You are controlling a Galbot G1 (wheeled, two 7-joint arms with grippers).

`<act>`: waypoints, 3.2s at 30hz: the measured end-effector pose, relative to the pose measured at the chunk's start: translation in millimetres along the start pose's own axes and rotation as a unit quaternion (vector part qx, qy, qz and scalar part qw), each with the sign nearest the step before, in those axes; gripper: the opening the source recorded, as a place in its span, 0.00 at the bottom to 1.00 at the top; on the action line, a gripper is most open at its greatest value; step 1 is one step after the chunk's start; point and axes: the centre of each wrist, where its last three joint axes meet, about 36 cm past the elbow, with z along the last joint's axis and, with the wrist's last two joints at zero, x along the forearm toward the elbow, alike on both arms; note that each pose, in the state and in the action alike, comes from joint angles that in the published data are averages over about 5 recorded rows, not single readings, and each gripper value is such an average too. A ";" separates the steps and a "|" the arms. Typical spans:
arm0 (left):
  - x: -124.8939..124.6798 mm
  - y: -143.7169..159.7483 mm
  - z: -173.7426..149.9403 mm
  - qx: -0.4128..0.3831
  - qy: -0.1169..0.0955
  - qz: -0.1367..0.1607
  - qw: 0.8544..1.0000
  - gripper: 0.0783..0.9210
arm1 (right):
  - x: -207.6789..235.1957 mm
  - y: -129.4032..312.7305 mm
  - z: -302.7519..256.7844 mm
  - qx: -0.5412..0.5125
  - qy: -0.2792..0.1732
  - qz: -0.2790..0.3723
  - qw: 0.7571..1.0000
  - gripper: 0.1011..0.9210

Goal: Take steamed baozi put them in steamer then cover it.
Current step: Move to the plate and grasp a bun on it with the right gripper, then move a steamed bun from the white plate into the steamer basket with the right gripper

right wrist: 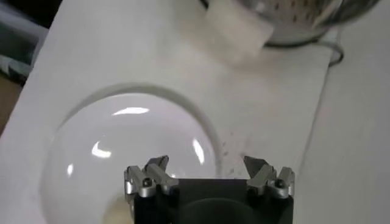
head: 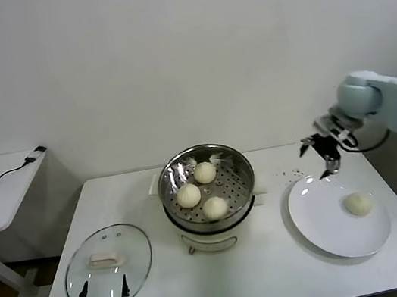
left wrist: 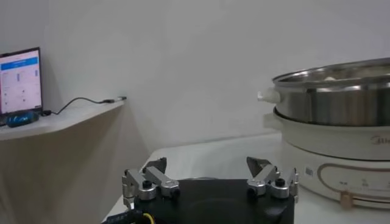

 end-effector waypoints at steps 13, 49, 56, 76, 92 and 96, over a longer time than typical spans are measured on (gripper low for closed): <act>1.0 -0.3 0.8 -0.003 0.006 -0.005 1.000 0.88 | -63.1 50.2 77.3 -0.106 0.027 -0.027 0.994 0.88; 4.2 -2.9 6.3 -0.004 0.012 -0.007 1.000 0.88 | -113.7 53.3 99.2 -0.132 0.046 -0.045 0.989 0.74; 4.6 -4.5 5.5 -0.002 0.010 -0.006 1.000 0.88 | -96.8 35.2 89.2 -0.133 0.032 -0.032 0.990 0.73; 4.1 -11.3 2.3 0.003 -0.001 0.008 1.000 0.88 | 58.2 -117.9 -72.1 -0.087 -0.063 0.039 0.994 0.72; 4.2 -6.0 0.8 -0.002 -0.007 0.010 1.000 0.88 | 44.5 -149.1 -239.1 -0.016 -0.070 -0.008 0.997 0.72; 3.7 -5.8 0.5 -0.002 -0.008 0.010 1.000 0.88 | 23.8 -145.1 -257.2 -0.006 -0.061 -0.024 0.998 0.72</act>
